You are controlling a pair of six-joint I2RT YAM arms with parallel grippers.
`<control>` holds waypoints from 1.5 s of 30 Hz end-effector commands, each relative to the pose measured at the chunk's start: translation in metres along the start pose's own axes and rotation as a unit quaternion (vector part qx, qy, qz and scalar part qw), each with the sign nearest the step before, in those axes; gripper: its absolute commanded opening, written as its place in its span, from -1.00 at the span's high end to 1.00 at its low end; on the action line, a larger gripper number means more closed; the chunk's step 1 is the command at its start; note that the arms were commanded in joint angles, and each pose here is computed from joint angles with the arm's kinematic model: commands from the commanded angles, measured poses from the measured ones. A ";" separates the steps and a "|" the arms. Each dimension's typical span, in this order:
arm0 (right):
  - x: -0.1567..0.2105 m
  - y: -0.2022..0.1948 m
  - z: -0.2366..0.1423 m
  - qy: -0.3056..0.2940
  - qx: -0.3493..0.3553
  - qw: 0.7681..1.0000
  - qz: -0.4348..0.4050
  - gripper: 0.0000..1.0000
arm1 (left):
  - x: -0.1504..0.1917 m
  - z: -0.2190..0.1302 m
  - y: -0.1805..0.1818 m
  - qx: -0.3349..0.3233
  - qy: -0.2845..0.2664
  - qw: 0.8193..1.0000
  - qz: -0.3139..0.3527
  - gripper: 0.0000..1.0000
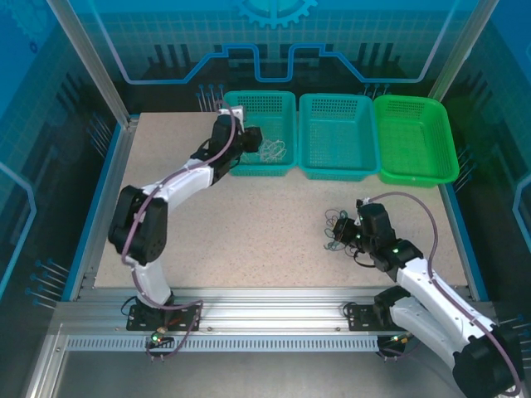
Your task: Untangle the cables
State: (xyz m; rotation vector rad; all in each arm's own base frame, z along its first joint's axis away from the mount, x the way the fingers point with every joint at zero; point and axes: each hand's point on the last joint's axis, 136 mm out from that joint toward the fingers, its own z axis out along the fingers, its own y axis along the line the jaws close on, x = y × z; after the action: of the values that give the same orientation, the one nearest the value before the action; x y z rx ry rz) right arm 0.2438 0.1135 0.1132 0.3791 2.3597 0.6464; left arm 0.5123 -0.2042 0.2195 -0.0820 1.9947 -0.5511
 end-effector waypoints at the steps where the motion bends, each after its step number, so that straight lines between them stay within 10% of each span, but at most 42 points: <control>1: -0.018 0.027 -0.010 -0.015 -0.030 0.998 -0.057 1.00 | -0.030 -0.054 -0.052 0.121 -0.057 0.991 -0.017 0.36; 14: -0.029 0.135 -0.026 0.023 -0.249 0.949 -0.192 1.00 | 0.085 -0.184 -0.159 0.385 -0.022 0.907 0.167 0.43; 37: -0.008 0.185 -0.047 0.065 -0.343 0.903 -0.250 1.00 | 0.160 -0.148 -0.167 0.434 0.058 0.893 0.106 0.28; 45: -0.010 0.189 -0.049 0.063 -0.353 0.900 -0.247 1.00 | 0.160 -0.144 -0.157 0.404 0.046 0.907 0.112 0.90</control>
State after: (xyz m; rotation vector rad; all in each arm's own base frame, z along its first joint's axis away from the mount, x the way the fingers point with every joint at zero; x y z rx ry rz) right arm 0.2412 0.2413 0.2335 -0.5317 2.0793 1.1652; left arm 0.2830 -0.3429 0.1948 0.6989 1.7390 -1.2250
